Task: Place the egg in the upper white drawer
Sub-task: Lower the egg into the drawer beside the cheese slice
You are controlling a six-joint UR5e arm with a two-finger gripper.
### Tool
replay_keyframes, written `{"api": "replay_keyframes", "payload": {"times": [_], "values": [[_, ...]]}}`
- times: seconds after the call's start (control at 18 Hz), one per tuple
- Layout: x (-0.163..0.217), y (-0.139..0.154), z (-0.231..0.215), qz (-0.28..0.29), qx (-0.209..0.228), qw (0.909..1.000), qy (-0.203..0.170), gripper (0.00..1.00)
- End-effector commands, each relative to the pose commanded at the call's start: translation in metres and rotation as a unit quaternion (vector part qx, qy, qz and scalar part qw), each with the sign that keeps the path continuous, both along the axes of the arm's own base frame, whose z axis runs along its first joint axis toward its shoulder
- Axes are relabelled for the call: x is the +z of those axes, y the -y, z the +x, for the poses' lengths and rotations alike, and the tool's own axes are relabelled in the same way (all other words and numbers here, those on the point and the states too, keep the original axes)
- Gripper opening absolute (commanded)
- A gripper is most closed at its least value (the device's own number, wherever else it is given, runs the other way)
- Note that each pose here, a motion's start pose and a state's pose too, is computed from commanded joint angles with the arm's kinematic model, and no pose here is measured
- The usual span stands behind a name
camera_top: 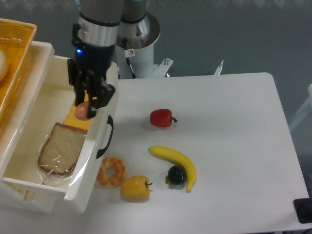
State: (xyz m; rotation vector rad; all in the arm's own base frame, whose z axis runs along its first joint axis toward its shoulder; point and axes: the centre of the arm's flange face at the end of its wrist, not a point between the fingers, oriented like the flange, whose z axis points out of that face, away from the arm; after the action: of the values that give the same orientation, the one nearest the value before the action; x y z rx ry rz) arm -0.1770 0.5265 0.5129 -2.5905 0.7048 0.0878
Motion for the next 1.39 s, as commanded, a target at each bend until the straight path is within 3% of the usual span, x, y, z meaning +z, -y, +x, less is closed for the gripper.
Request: {"api": "replay_keyframes", "payload": {"times": [0.39,1.39], "values": [[-0.027,0.003,0.028,-0.065,-0.055,0.996,-0.027,0.16],[-0.088,-0.028,0.055,-0.123,-0.095,0.9877,-0.016,0.21]]}}
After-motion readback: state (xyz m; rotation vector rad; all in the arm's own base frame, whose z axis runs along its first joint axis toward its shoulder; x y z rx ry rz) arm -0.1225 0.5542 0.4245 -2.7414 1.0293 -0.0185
